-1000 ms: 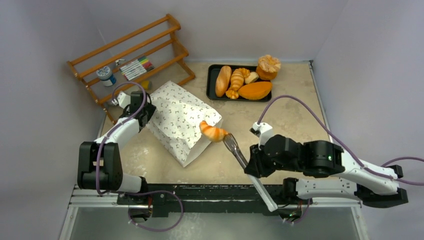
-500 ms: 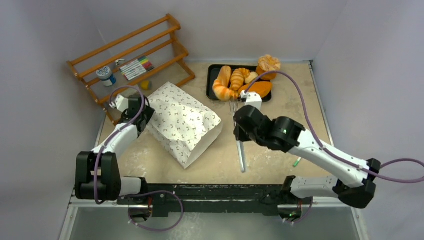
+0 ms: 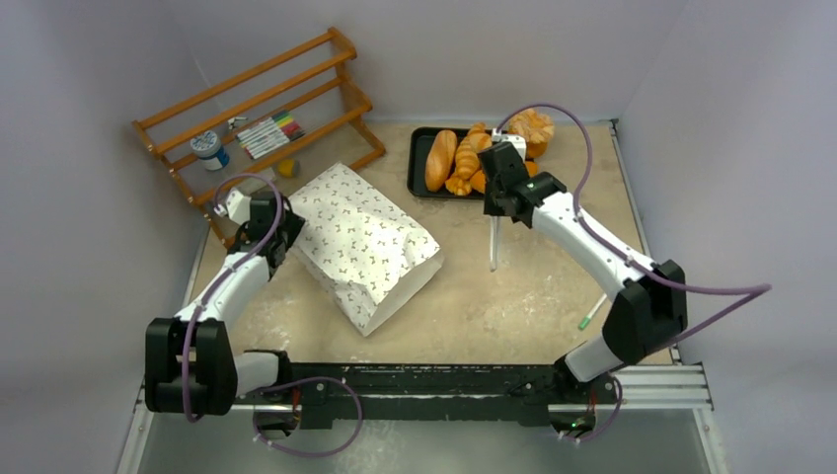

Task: Take the fake bread out of the paper bag

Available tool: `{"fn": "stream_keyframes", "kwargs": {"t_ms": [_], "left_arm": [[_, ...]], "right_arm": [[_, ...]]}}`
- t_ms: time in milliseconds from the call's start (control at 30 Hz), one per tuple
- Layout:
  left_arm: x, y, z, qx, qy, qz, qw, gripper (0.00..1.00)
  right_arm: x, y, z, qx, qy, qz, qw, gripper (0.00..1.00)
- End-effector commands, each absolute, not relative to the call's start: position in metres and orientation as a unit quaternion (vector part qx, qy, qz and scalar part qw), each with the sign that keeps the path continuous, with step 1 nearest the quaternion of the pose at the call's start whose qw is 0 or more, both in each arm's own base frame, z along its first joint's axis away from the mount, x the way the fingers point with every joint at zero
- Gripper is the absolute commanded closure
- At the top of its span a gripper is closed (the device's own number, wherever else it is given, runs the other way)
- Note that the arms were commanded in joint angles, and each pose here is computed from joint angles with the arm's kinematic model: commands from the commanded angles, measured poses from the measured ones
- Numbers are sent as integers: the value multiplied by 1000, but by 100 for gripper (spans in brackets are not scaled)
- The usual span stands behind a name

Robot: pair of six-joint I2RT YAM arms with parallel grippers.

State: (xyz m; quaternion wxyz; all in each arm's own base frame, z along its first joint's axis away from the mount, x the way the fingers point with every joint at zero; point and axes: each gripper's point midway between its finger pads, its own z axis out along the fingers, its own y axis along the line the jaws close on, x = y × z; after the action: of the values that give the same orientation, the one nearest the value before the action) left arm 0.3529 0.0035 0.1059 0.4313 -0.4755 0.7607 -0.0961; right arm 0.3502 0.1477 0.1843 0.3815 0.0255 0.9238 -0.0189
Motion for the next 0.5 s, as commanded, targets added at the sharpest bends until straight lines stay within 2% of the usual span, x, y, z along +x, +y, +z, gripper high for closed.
{"fn": "stream_keyframes", "kwargs": {"t_ms": [0, 300, 367, 467], "left_arm": [[354, 4, 117, -466, 756, -107, 447, 60], [354, 2, 118, -464, 757, -113, 446, 60], [354, 2, 119, -464, 756, -113, 448, 60], [355, 2, 120, -464, 756, -113, 448, 60]], "right_arm": [[391, 144, 200, 20, 906, -6, 422, 98], [402, 137, 147, 18, 929, -21, 368, 95], [402, 136, 140, 19, 932, -18, 361, 90], [400, 135, 132, 22, 936, -19, 350, 75]]}}
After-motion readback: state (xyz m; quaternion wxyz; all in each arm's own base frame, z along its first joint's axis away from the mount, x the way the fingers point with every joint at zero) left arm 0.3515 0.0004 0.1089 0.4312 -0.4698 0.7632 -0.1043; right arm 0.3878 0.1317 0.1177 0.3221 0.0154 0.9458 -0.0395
